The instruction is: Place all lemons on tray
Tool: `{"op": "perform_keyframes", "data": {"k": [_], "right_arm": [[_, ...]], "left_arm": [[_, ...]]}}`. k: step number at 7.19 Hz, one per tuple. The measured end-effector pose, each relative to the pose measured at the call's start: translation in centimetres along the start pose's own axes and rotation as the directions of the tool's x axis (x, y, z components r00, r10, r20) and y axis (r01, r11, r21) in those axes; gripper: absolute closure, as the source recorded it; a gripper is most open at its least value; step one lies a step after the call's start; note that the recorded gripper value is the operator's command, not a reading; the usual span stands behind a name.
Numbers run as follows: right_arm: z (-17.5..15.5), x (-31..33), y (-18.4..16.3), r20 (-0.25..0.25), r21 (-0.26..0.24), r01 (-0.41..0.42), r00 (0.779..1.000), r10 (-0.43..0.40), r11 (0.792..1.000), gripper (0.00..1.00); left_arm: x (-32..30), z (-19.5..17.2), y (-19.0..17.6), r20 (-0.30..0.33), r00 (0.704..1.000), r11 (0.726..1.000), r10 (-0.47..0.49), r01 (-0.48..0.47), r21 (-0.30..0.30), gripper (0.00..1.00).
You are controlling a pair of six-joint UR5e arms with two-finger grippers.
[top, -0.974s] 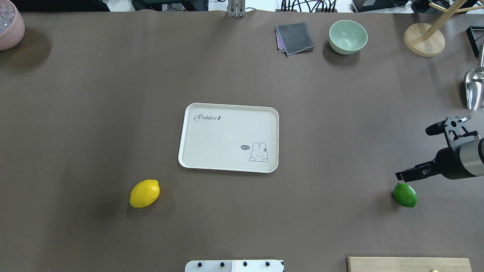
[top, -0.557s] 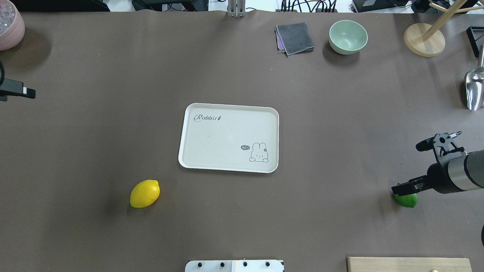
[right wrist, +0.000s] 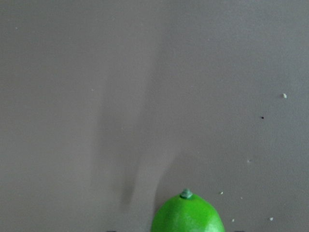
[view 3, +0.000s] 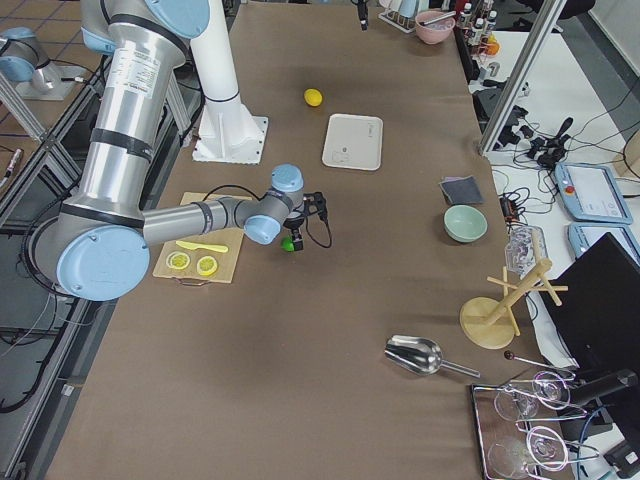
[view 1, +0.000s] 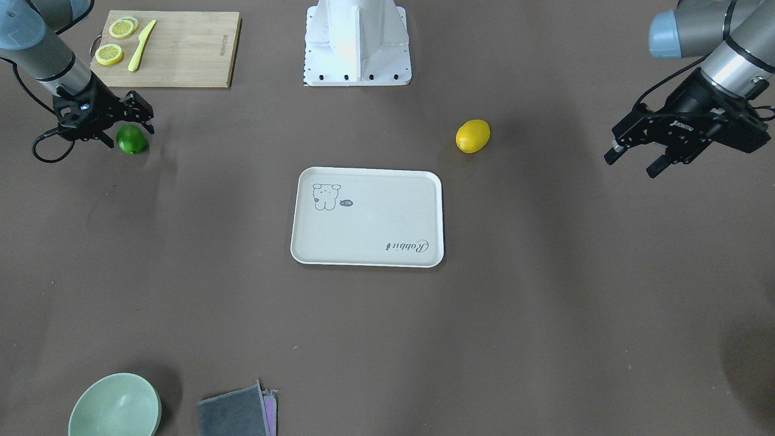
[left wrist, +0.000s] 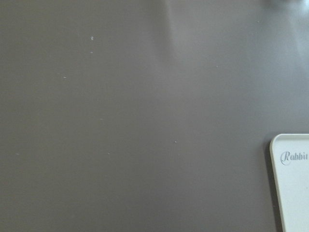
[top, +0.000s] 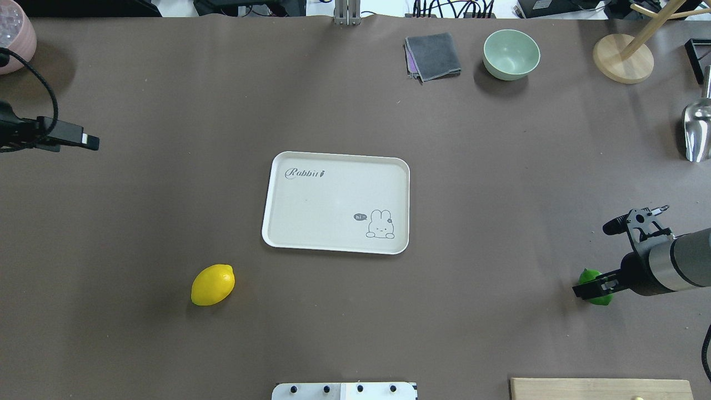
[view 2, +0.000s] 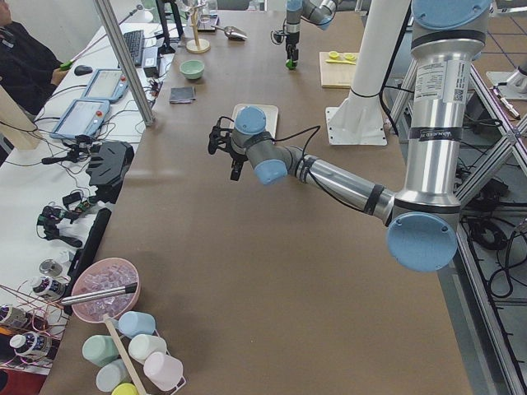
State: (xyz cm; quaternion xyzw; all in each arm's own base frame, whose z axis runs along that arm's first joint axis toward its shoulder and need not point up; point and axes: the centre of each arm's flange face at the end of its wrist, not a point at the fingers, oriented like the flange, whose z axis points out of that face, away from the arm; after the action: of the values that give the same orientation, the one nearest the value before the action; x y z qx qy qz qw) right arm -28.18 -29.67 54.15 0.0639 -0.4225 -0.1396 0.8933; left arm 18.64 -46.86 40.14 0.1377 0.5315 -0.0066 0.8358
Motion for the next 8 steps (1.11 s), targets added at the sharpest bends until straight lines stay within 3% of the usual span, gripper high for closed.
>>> {"op": "perform_keyframes", "data": {"k": [3,6,8], "right_arm": [[-0.9,1.2,-0.9,0.005,0.017,-0.019,1.0,0.019,1.0,1.0],[-6.9,2.9,-5.5,0.142,0.063,-0.11,0.985,0.1,0.992,1.0],[-9.0,1.3,-8.8,0.206,0.092,-0.168,0.968,0.146,0.982,1.0]], "left_arm": [[4.2,3.5,1.0,-0.012,1.0,1.0,0.026,-0.026,-0.01,0.02],[9.8,8.7,4.9,-0.005,0.995,0.995,0.101,-0.101,-0.007,0.03],[13.4,11.4,9.3,-0.009,0.982,0.982,0.191,-0.191,-0.008,0.03]]}}
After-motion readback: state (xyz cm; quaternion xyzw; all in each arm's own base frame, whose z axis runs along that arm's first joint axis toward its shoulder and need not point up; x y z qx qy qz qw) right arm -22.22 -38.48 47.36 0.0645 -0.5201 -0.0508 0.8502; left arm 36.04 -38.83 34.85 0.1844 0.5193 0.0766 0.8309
